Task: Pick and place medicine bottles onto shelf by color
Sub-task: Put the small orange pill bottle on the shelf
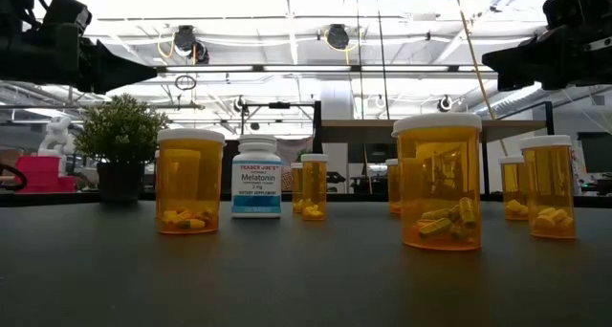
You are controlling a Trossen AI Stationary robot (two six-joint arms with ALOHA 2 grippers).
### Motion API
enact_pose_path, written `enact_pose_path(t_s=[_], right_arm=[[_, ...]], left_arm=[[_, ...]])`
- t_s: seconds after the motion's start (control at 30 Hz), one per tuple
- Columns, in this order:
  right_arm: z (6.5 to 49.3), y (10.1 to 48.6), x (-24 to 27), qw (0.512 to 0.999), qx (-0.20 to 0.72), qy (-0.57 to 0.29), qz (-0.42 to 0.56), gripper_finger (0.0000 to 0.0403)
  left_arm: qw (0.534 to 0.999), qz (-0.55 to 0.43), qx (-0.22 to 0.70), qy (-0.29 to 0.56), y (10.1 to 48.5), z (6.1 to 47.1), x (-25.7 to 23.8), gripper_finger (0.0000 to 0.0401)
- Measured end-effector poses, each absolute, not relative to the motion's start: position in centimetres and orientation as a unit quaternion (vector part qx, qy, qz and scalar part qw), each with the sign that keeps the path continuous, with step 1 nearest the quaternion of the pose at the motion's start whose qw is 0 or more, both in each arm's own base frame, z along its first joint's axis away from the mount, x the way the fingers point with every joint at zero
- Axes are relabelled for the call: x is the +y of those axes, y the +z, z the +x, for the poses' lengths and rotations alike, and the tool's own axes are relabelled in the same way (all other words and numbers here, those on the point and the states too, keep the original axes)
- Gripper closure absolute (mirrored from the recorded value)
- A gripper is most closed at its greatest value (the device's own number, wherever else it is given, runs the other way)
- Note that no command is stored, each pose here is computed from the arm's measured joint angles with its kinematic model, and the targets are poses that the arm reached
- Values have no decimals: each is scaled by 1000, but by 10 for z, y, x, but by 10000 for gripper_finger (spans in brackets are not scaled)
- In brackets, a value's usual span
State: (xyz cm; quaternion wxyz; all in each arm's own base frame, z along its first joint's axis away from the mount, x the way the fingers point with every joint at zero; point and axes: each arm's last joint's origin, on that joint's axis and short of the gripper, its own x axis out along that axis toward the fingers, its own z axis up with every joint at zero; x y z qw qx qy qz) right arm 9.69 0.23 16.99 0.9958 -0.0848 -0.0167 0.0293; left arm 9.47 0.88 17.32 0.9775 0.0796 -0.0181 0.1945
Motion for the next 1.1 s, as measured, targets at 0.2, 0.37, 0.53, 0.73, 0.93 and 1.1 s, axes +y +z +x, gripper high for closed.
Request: enact_pose_path(t_s=[0.2,0.37,0.53,0.73,0.93,1.1], right_arm=[[97,171,2,996,-21,29,-85,403],[96,178,0,994,-53,-12,-95,403],[97,178,0,997,-52,-12,-64,403],[98,197,0,999,-48,-8,11,403],[98,242,0,999,-29,-4,34,403],[102,278,2,999,-3,20,34,403]], left_arm=[[977,80,-18,195,173,95,9,396],[978,80,-18,194,173,95,9,395],[978,80,-18,194,173,95,9,395],[978,80,-18,194,173,95,9,395],[977,80,-18,195,173,95,9,395],[978,80,-18,194,173,95,9,395]])
